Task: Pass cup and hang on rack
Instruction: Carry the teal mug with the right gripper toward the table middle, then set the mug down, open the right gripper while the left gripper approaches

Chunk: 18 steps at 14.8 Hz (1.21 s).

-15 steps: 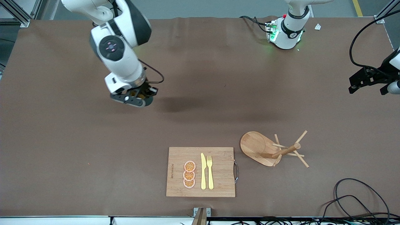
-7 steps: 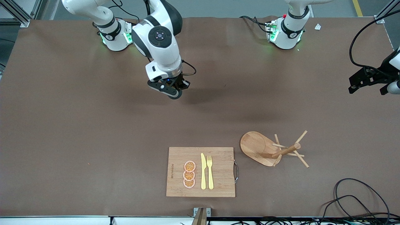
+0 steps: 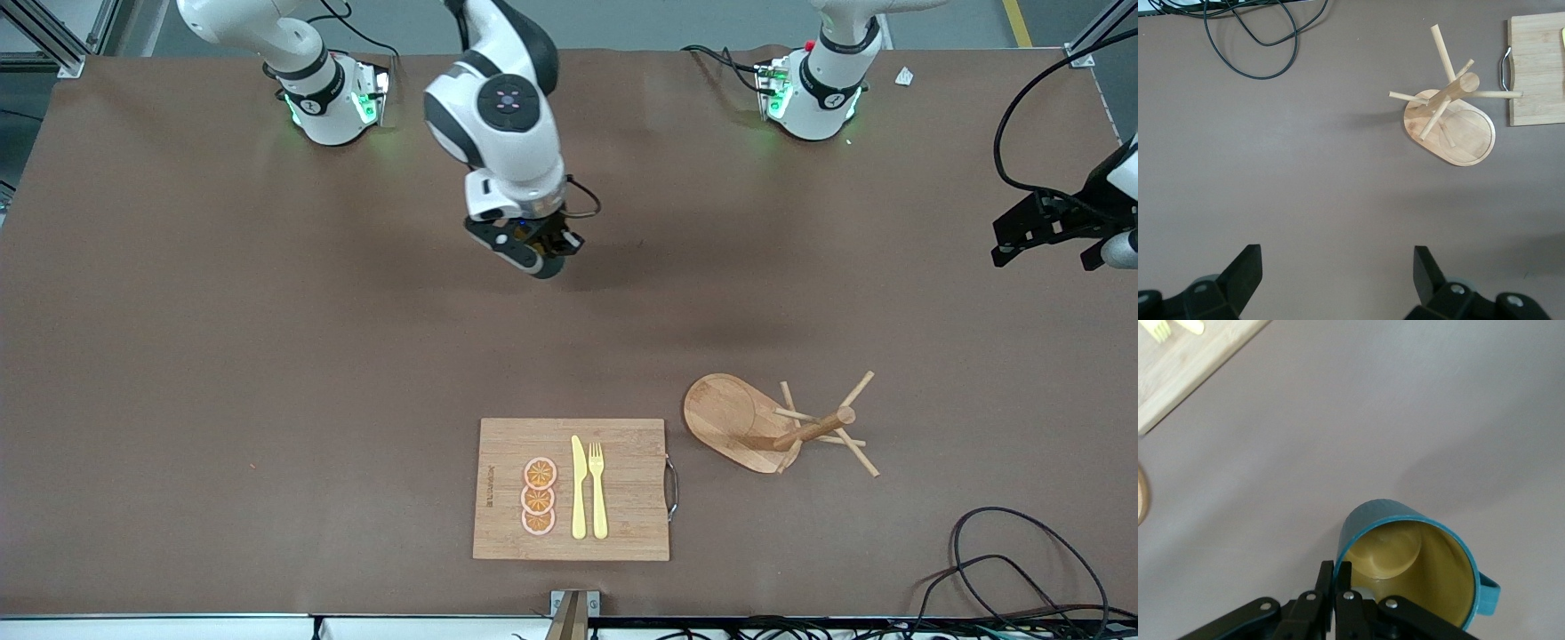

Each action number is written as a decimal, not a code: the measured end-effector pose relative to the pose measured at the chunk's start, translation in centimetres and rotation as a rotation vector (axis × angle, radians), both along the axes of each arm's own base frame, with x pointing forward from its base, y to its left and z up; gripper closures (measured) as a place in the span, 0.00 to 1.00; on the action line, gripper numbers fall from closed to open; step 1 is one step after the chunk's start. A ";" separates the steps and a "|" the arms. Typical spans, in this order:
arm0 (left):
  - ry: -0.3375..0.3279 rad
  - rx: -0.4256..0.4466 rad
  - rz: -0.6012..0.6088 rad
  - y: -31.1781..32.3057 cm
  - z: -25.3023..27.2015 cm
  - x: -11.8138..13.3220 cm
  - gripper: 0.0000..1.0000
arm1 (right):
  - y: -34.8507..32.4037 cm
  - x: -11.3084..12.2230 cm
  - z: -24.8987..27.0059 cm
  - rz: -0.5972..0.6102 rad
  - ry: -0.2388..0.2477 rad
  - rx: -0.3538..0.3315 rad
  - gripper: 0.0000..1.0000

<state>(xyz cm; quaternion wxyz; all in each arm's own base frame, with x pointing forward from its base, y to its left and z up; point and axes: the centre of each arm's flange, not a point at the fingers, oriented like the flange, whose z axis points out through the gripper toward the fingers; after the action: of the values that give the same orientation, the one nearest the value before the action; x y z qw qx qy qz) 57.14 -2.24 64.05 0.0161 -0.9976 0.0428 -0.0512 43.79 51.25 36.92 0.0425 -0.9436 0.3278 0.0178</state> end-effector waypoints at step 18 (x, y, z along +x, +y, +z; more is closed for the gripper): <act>0.001 0.000 0.001 0.0 0.0 0.0 0.00 | 7.5 -1.3 -8.5 -0.174 0.022 -0.061 0.96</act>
<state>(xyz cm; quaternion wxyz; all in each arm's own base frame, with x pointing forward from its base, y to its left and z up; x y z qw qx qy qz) 57.16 -2.21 64.01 0.0161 -0.9977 0.0425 -0.0508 42.48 58.76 28.43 0.0114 -0.9122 0.4093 0.0144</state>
